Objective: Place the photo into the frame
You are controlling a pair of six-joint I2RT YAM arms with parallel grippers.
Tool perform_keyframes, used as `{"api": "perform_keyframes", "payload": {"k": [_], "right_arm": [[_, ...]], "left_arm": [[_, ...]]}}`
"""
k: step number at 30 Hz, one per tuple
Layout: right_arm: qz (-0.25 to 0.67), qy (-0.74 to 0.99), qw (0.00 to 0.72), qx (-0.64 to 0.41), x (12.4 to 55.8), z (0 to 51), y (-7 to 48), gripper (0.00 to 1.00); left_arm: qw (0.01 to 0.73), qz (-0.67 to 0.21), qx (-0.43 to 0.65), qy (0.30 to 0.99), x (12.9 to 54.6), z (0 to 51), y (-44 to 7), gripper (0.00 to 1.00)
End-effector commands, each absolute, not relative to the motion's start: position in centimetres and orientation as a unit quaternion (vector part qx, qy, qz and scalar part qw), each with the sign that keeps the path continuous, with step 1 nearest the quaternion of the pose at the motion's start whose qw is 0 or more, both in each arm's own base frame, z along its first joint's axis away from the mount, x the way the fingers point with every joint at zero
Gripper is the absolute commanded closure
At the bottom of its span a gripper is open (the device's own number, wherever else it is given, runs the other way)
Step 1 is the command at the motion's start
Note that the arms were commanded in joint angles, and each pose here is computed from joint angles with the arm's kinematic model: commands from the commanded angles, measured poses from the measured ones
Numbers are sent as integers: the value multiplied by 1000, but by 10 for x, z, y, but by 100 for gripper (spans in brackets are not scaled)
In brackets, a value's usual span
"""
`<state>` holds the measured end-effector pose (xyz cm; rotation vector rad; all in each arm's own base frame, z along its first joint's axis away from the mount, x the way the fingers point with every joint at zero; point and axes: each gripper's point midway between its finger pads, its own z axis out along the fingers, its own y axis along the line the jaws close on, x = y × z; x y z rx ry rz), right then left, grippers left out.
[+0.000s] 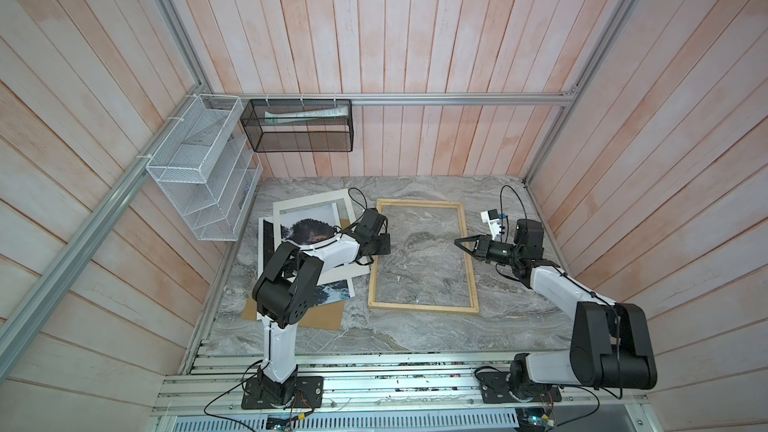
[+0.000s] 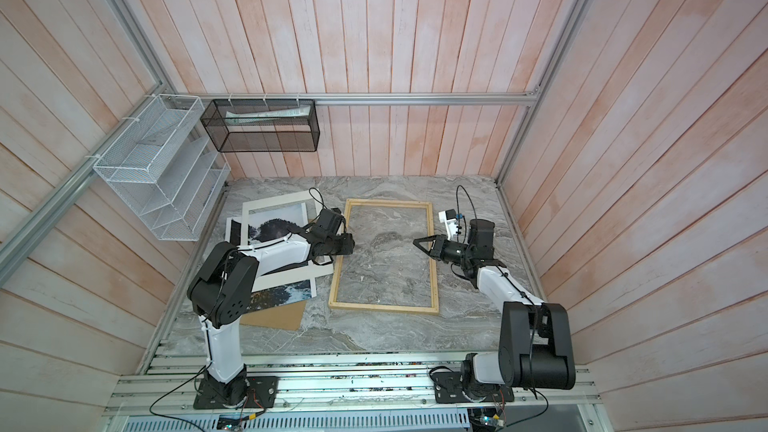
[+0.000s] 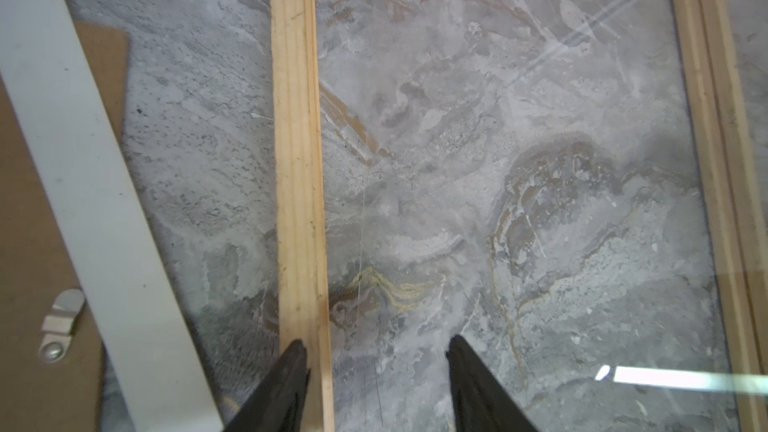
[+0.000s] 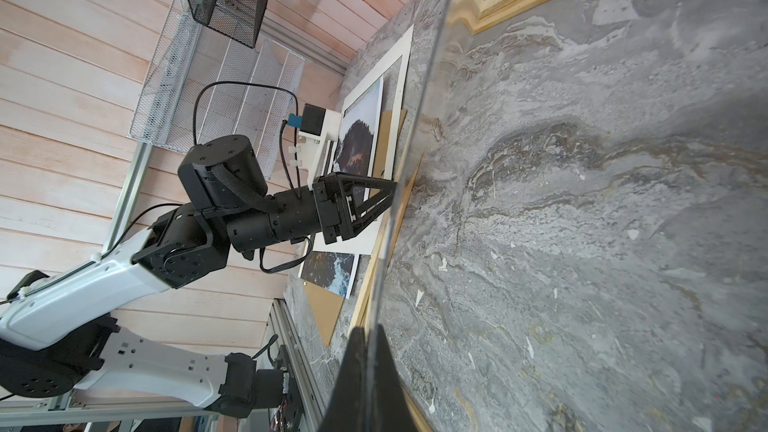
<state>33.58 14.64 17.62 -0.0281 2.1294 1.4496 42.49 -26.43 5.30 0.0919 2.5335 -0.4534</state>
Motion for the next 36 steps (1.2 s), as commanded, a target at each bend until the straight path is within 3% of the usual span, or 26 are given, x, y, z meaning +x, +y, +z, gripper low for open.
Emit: {"api": "perform_keyframes", "payload": {"k": [1, 12, 22, 36], "right_arm": [[554, 779, 287, -57, 333, 189, 155, 100], [553, 777, 295, -67, 332, 192, 155, 100], [549, 770, 314, -90, 330, 200, 158, 100], [546, 767, 319, -104, 331, 192, 161, 100]], "left_arm": [[267, -143, 32, 953, 422, 43, -251, 36], [266, -148, 20, 952, 425, 39, -238, 31], [257, -275, 61, 925, 419, 47, -266, 32], [253, -345, 82, 900, 416, 59, -277, 31]]}}
